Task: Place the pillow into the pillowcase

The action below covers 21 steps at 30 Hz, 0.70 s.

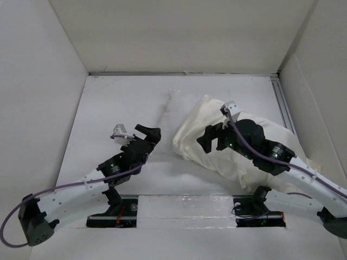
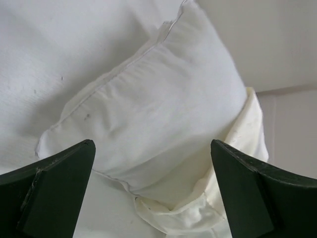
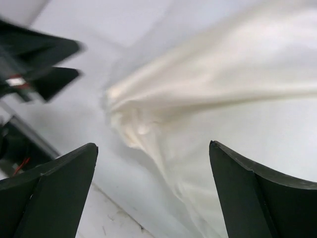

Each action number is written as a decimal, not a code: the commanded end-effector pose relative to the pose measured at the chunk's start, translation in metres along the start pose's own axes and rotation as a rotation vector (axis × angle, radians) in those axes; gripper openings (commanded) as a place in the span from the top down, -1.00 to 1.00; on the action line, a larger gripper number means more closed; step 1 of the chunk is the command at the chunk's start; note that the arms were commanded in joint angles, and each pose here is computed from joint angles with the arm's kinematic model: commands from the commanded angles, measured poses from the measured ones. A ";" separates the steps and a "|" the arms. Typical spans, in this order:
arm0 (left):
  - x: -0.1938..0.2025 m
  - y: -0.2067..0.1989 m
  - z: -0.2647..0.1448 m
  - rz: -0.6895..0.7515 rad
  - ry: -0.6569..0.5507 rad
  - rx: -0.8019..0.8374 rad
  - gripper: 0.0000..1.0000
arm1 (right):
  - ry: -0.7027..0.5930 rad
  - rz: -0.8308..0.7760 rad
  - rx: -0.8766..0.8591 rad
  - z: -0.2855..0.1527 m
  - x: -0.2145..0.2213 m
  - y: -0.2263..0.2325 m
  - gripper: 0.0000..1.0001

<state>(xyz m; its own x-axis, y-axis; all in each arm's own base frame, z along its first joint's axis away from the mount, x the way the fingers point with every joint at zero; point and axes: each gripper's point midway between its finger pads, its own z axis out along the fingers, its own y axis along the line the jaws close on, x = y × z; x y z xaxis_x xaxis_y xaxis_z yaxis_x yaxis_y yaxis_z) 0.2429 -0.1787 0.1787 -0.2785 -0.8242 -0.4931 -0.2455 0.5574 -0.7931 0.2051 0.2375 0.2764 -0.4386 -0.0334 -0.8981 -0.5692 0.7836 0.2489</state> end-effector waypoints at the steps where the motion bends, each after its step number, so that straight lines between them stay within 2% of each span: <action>1: -0.045 0.016 -0.008 0.087 -0.113 -0.053 -1.00 | 0.037 0.117 0.354 -0.009 0.017 -0.068 -1.00; 2: -0.054 -0.008 -0.006 0.053 -0.133 0.026 -1.00 | -0.004 0.196 0.413 -0.014 0.012 -0.078 -1.00; 4: -0.061 -0.026 0.008 0.097 -0.094 0.095 -1.00 | -0.034 0.238 0.557 -0.019 0.016 -0.113 -1.00; 5: -0.078 -0.028 0.017 0.095 -0.144 0.074 -1.00 | -0.029 0.267 0.593 -0.016 0.019 -0.122 -1.00; 6: -0.072 -0.040 0.026 0.113 -0.065 0.125 -1.00 | -0.025 0.293 0.656 -0.016 0.024 -0.136 -1.00; 7: -0.078 -0.047 0.038 0.133 -0.050 0.144 -1.00 | -0.026 0.332 0.718 -0.019 0.027 -0.151 -1.00; 8: -0.094 -0.038 0.072 0.131 -0.045 0.089 -1.00 | -0.042 0.397 0.761 -0.020 0.030 -0.157 -1.00; 9: -0.102 -0.061 0.088 0.160 -0.037 0.195 -1.00 | -0.038 0.417 0.803 -0.024 0.038 -0.162 -1.00; 10: -0.081 -0.076 0.098 0.201 0.101 0.305 -1.00 | -0.091 0.442 0.876 -0.033 0.036 -0.174 -1.00; 11: -0.078 -0.081 0.135 0.218 0.156 0.304 -1.00 | -0.115 0.466 0.906 -0.037 0.041 -0.179 -1.00; 12: -0.071 -0.096 0.149 0.249 0.190 0.368 -1.00 | -0.174 0.542 0.937 -0.046 0.041 -0.185 -1.00; 13: -0.051 -0.104 0.157 0.281 0.300 0.438 -1.00 | -0.189 0.555 0.955 -0.052 0.042 -0.188 -1.00; 16: -0.004 -0.113 0.203 0.293 0.472 0.521 -1.00 | -0.255 0.578 0.987 -0.064 0.040 -0.199 -1.00; 18: 0.037 -0.108 0.225 0.284 0.583 0.545 -1.00 | -0.242 0.565 0.974 -0.059 0.042 -0.208 -1.00; 19: 0.043 -0.112 0.229 0.267 0.601 0.596 -1.00 | -0.177 0.504 0.957 -0.047 0.045 -0.213 -1.00; 20: 0.062 -0.113 0.223 0.244 0.678 0.640 -1.00 | -0.150 0.516 0.886 -0.030 0.043 -0.210 -1.00; 21: 0.069 -0.110 0.222 0.192 0.714 0.657 -1.00 | -0.114 0.506 0.887 -0.023 0.049 -0.220 -1.00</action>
<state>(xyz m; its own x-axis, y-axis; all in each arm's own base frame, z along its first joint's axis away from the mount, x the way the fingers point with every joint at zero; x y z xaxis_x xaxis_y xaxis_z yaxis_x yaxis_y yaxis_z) 0.4860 -0.2767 0.1111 -0.7439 -0.4814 -0.4635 0.1594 0.5458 -0.8226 0.2677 0.0393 0.2001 -0.3303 0.4825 -0.8112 0.4692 0.8297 0.3025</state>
